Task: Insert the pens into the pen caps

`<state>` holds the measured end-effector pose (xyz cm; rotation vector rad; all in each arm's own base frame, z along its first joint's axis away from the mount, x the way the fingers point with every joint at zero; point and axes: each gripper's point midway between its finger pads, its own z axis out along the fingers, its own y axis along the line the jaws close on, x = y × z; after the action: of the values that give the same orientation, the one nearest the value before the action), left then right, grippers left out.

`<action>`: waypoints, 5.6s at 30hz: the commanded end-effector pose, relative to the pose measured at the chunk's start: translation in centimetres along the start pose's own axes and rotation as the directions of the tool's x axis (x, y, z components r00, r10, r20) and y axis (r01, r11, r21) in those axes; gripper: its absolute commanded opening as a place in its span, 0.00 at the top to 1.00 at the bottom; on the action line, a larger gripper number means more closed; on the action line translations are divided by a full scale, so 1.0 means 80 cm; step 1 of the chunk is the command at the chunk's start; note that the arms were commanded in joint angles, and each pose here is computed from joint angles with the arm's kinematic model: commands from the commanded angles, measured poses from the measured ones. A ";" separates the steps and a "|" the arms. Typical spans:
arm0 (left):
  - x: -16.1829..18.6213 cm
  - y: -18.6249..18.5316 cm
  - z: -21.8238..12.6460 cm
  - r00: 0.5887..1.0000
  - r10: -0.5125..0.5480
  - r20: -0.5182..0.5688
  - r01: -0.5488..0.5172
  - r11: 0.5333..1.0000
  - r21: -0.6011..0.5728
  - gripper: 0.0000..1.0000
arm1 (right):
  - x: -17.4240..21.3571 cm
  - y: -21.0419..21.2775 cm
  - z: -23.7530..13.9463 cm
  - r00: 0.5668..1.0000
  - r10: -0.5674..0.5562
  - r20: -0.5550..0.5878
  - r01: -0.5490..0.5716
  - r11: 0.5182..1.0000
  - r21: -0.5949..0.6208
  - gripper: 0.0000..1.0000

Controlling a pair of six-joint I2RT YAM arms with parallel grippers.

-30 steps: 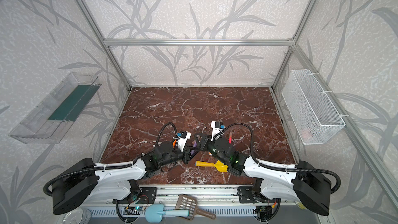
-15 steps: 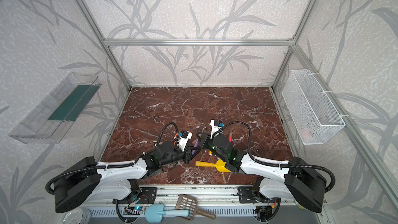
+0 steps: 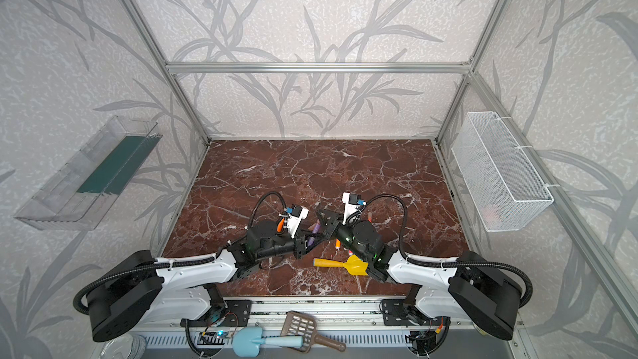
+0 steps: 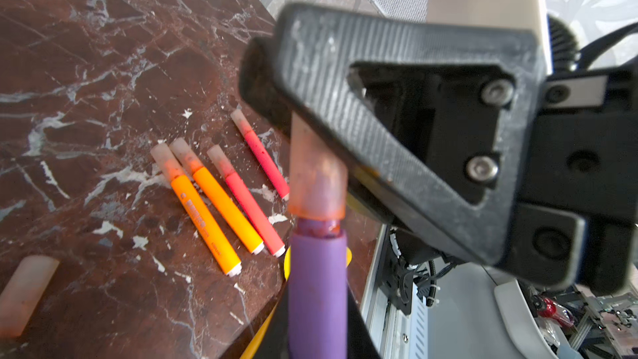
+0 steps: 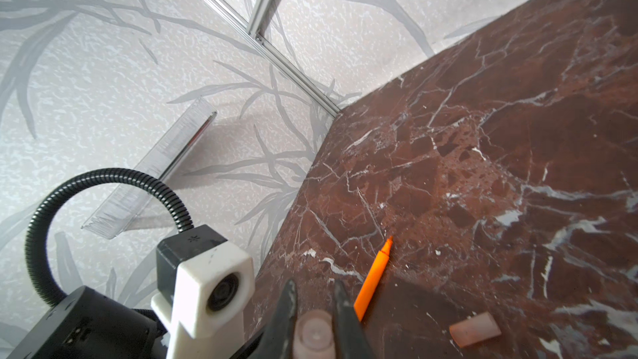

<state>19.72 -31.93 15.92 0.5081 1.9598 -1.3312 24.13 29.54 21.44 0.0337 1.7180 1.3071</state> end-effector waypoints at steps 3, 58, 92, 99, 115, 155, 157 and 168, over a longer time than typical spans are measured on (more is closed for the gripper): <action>-0.074 0.009 -0.001 0.989 0.038 0.145 -0.017 0.990 -0.137 1.00 | 0.064 0.023 -0.005 0.986 -0.022 -0.166 0.005 0.995 -0.102 1.00; -0.091 -0.043 -0.023 0.967 0.241 0.086 -0.233 0.968 -0.089 1.00 | 0.066 0.074 -0.036 0.967 -0.191 -0.169 0.166 0.975 -0.149 0.92; -0.049 -0.055 -0.012 0.943 0.329 0.051 -0.321 0.939 -0.122 0.70 | 0.059 0.029 -0.037 0.972 -0.145 -0.183 0.159 0.985 0.066 0.92; -0.019 0.002 -0.027 0.956 0.291 -0.045 -0.291 0.910 -0.297 0.36 | 0.027 -0.013 -0.051 0.958 -0.206 -0.197 0.257 0.923 0.287 0.93; -0.017 0.159 -0.144 0.985 0.170 -0.016 -0.116 0.594 -0.796 0.25 | 0.074 -0.127 -0.033 0.882 -0.024 -0.471 0.277 0.834 0.477 0.95; -0.014 0.186 -0.168 0.993 0.113 0.020 -0.045 0.549 -0.835 0.27 | 0.125 -0.245 -0.016 0.794 0.191 -0.578 0.327 0.666 0.670 0.75; -0.014 0.186 -0.169 0.993 0.113 0.024 -0.042 0.547 -0.836 0.27 | 0.124 -0.247 -0.019 0.795 0.190 -0.577 0.332 0.659 0.674 0.75; -0.004 0.194 -0.160 0.998 0.060 0.012 -0.023 0.549 -0.836 0.27 | 0.074 -0.202 -0.023 0.841 0.087 -0.534 0.335 0.691 0.641 0.70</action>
<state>25.92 -14.09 9.67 0.0654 2.2201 -0.2113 27.72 25.36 4.22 0.0161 2.6065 0.4931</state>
